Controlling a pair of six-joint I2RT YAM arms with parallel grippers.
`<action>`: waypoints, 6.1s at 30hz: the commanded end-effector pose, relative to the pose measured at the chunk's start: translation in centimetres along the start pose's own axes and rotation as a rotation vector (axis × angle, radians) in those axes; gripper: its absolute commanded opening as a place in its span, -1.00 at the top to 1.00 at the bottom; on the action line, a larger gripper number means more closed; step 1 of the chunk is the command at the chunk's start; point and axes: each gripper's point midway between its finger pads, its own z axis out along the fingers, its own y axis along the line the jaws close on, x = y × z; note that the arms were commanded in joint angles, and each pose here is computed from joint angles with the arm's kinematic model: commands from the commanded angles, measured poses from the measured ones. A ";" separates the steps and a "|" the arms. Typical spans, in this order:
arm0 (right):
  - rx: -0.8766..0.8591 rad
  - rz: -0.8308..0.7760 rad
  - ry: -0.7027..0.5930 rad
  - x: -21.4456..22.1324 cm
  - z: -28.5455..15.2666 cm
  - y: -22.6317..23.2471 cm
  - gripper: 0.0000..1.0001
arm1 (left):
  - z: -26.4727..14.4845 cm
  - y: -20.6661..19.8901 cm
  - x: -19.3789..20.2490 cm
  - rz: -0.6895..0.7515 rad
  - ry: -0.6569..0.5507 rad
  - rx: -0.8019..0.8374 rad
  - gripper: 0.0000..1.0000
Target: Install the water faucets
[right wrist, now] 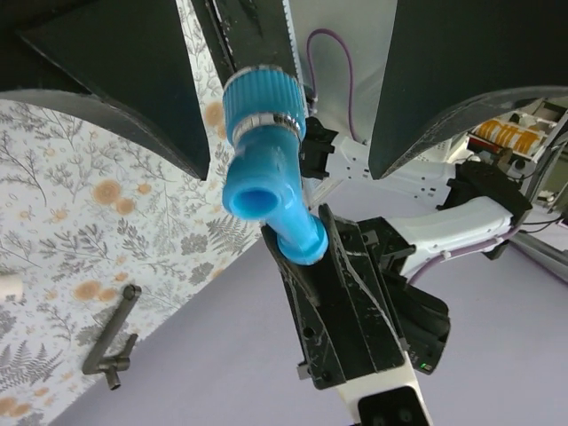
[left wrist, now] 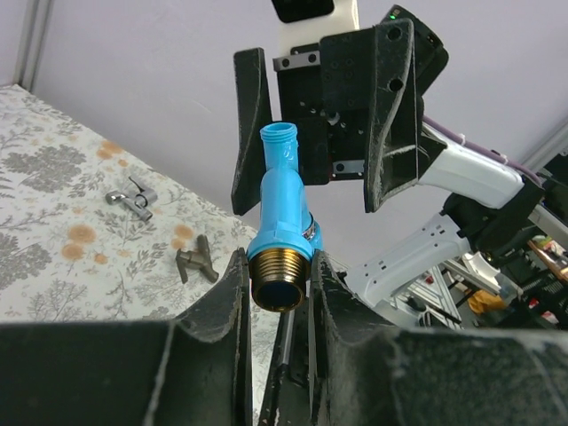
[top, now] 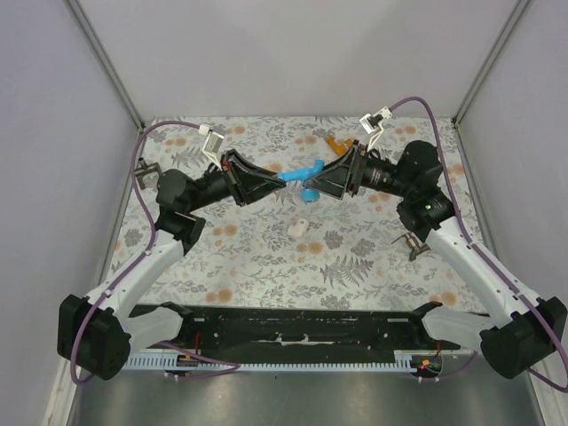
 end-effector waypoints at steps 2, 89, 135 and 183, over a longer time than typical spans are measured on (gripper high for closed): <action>-0.132 -0.045 -0.038 -2.6 0.3 3.4 -0.52 | 1.4 -2.7 -1.7 0.050 -0.024 0.104 0.96; 0.868 -0.225 0.132 6.0 -12.8 -12.8 1.00 | -3.5 24.5 27.8 0.096 0.758 -1.091 -0.35; 0.000 -0.691 0.393 2.7 -6.3 2.8 1.00 | 0.1 -0.6 9.2 0.891 0.242 -0.026 0.96; 0.217 -0.120 0.484 5.1 -0.6 -1.3 1.00 | 2.0 -1.9 4.2 1.306 -0.070 -0.182 0.95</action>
